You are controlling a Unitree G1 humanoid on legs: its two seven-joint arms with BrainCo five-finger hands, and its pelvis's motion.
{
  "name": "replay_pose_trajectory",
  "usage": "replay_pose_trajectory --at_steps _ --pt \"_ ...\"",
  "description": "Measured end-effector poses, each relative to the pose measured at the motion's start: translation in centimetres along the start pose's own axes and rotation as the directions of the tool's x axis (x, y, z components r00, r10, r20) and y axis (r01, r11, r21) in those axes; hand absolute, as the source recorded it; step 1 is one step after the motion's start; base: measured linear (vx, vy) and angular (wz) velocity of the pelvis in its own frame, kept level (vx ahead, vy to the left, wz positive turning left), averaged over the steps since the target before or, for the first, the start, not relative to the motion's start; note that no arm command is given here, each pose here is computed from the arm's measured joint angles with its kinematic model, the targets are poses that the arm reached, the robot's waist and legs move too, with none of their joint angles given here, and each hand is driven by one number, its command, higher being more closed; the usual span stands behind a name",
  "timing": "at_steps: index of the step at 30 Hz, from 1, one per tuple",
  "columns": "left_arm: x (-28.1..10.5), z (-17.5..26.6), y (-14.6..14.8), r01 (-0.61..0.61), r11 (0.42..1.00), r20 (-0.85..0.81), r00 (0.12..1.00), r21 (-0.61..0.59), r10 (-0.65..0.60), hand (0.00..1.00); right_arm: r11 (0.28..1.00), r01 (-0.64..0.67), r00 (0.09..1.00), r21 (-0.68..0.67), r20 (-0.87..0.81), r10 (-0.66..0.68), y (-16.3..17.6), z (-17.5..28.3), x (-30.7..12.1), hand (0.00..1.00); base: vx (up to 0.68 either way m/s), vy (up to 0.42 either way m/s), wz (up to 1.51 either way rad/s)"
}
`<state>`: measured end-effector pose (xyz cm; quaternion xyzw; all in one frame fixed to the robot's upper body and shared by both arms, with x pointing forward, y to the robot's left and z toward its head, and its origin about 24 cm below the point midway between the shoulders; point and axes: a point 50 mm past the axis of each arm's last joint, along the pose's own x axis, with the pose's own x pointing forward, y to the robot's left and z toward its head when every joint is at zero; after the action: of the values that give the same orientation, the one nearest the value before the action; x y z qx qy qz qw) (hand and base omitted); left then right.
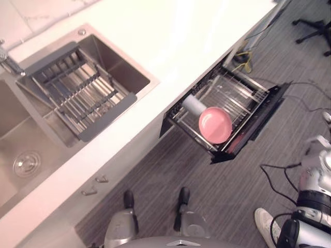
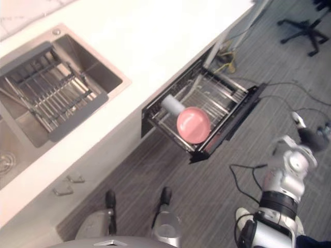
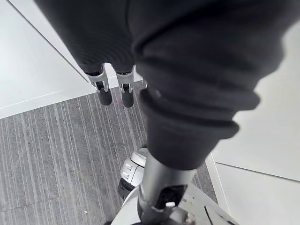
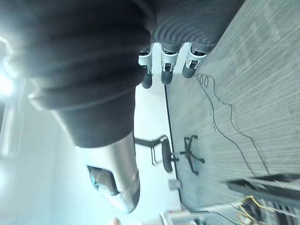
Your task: Walk over to the sink, pick up the cup, carry it to the dishwasher, place the cup inside the dishwasher, then close the dishwasher door
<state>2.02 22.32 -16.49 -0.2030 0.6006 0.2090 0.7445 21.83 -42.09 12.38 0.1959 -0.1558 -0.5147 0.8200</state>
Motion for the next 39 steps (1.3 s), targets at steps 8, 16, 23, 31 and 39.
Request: replay_pose_trajectory --at_steps 8,16,23,31,39 --pt "-0.1 -1.9 0.7 -0.043 0.998 -0.060 0.997 -0.047 0.040 0.00 0.978 -0.002 0.979 0.210 -0.200 0.045 -3.5 -5.7 -2.2 0.00 -0.04 -0.008 0.01" --pt "0.1 -2.0 -0.2 -0.017 0.998 -0.042 0.999 -0.057 0.014 0.00 0.957 -0.033 0.862 0.287 -0.477 0.173 -0.8 -14.3 -9.3 0.00 -0.01 -0.008 0.31" --pt "0.3 -2.2 -1.6 0.030 0.997 -0.037 0.999 -0.076 -0.033 0.00 0.947 -0.059 0.755 0.315 -0.607 0.249 2.8 -18.1 -13.3 0.00 0.07 0.019 0.32" --pt "0.4 -2.5 -2.3 0.067 0.994 -0.036 0.997 -0.086 -0.070 0.00 0.956 -0.053 0.760 0.287 -0.610 0.225 4.0 -18.5 -13.8 0.00 0.01 0.019 0.15" --pt "0.3 -2.2 -1.8 0.064 0.997 -0.022 0.998 -0.047 -0.065 0.00 0.982 -0.163 0.930 0.093 -0.318 0.185 3.9 -12.0 -7.2 0.00 -0.01 -0.010 -0.09"
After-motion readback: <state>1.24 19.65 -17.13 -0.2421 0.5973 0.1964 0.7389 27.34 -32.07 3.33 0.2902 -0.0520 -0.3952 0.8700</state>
